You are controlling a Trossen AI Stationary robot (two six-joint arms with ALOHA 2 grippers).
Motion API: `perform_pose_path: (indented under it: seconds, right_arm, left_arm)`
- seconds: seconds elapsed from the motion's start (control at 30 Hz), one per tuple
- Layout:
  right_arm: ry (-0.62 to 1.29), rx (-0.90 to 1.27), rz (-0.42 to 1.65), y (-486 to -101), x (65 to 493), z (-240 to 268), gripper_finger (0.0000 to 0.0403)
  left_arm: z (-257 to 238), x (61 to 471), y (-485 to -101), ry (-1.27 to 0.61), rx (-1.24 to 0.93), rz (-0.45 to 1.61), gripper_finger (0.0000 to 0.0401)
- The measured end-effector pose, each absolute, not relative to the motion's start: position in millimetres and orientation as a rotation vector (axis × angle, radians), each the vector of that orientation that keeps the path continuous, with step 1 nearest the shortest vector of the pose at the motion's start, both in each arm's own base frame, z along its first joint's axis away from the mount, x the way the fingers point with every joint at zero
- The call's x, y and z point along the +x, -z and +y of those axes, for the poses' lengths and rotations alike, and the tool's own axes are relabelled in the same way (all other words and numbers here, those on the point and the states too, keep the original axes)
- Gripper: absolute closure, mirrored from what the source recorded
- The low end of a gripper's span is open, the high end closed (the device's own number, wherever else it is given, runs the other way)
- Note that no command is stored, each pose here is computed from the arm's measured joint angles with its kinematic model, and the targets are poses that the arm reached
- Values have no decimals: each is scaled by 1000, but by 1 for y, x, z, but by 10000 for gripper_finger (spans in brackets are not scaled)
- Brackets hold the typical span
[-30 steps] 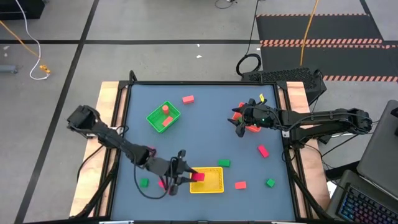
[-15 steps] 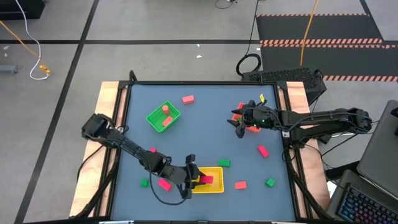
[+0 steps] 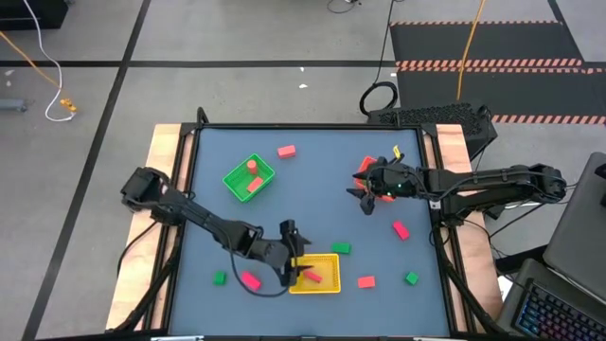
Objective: Sort & place blocks by color
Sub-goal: Put the red block into the yellow bin
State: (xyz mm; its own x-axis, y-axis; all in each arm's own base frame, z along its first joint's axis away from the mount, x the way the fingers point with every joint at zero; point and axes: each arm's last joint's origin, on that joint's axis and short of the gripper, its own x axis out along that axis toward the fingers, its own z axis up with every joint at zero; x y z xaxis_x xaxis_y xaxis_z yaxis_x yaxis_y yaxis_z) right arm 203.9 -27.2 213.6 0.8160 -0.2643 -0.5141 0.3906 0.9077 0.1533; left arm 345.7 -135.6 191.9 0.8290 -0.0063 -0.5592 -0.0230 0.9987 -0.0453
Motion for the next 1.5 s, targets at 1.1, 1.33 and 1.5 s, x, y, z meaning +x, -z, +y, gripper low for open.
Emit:
perform_pose_path:
  seconds: [1.1,1.33,1.5]
  right_arm:
    - [503,702,1004,-177,162,32,161]
    - [467,853,1111,-175,157,44,191]
    - [511,895,1225,-172,147,45,199]
  left_arm:
    - [16,342,-224,172,59,374,162]
    - [37,331,-208,126,36,331,162]
    - [41,331,-209,118,34,321,162]
